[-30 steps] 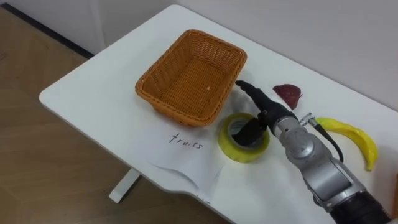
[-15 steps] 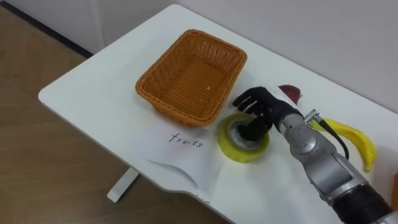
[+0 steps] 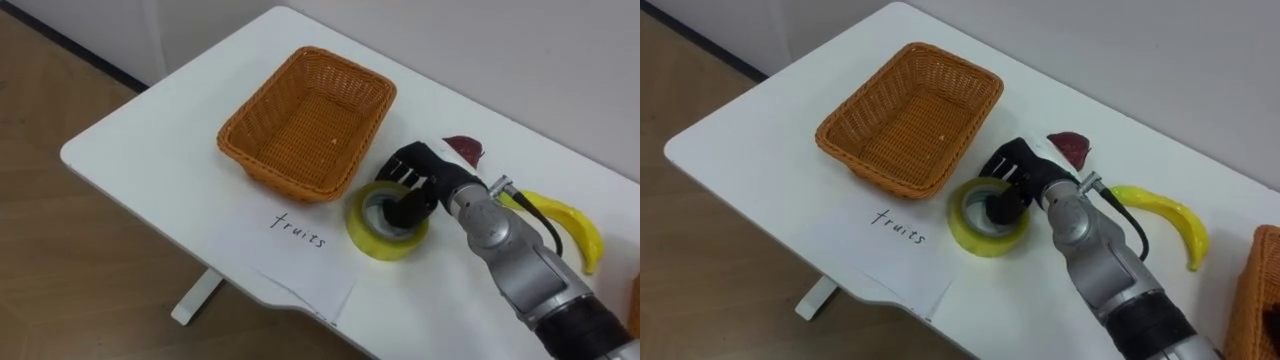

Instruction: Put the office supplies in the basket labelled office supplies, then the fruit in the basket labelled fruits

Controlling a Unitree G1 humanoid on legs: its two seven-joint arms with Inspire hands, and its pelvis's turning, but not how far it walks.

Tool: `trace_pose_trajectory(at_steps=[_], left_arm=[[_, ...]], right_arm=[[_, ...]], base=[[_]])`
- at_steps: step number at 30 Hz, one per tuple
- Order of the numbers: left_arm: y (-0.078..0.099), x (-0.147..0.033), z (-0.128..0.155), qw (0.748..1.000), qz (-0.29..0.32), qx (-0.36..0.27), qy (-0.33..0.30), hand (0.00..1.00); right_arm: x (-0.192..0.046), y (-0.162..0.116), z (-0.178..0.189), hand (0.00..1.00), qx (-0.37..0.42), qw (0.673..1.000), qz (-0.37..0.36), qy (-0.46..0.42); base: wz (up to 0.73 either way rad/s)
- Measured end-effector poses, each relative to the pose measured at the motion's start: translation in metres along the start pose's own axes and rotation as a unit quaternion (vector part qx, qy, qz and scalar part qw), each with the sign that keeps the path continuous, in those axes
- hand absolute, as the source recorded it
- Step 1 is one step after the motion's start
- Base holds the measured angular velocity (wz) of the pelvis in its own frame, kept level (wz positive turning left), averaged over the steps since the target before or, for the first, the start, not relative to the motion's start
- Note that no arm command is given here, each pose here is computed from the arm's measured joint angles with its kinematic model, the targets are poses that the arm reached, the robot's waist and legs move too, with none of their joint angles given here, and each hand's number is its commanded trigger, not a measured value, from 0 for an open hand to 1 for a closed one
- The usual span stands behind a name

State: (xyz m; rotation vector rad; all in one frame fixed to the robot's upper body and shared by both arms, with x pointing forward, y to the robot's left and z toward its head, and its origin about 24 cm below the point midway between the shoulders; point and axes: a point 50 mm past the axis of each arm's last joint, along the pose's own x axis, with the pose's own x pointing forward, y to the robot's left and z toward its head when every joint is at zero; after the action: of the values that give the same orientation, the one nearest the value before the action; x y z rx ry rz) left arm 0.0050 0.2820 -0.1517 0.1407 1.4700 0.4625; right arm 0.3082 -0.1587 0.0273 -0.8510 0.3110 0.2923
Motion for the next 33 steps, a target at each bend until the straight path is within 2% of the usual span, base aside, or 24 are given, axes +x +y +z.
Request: trace_pose_trajectory(at_steps=[4,25,33], left_arm=[[0.000,0.000,-0.002,1.000,-0.004,-0.017,0.004,0.00],[0.000,0.001,-0.009,1.000,-0.003,-0.016,0.018,0.00],[-0.006,0.000,-0.009,0.999,-0.011,-0.023,0.019,0.00]], right_arm=[[0.000,0.000,0.001,1.00,0.000,1.000,0.000,-0.002],[-0.001,-0.002,0.005,1.00,-0.011,1.000,-0.006,-0.014],[-0.005,-0.013,0.016,1.00,-0.009,0.999,-0.025,-0.039]], base=[[0.00],[0.00],[-0.04]])
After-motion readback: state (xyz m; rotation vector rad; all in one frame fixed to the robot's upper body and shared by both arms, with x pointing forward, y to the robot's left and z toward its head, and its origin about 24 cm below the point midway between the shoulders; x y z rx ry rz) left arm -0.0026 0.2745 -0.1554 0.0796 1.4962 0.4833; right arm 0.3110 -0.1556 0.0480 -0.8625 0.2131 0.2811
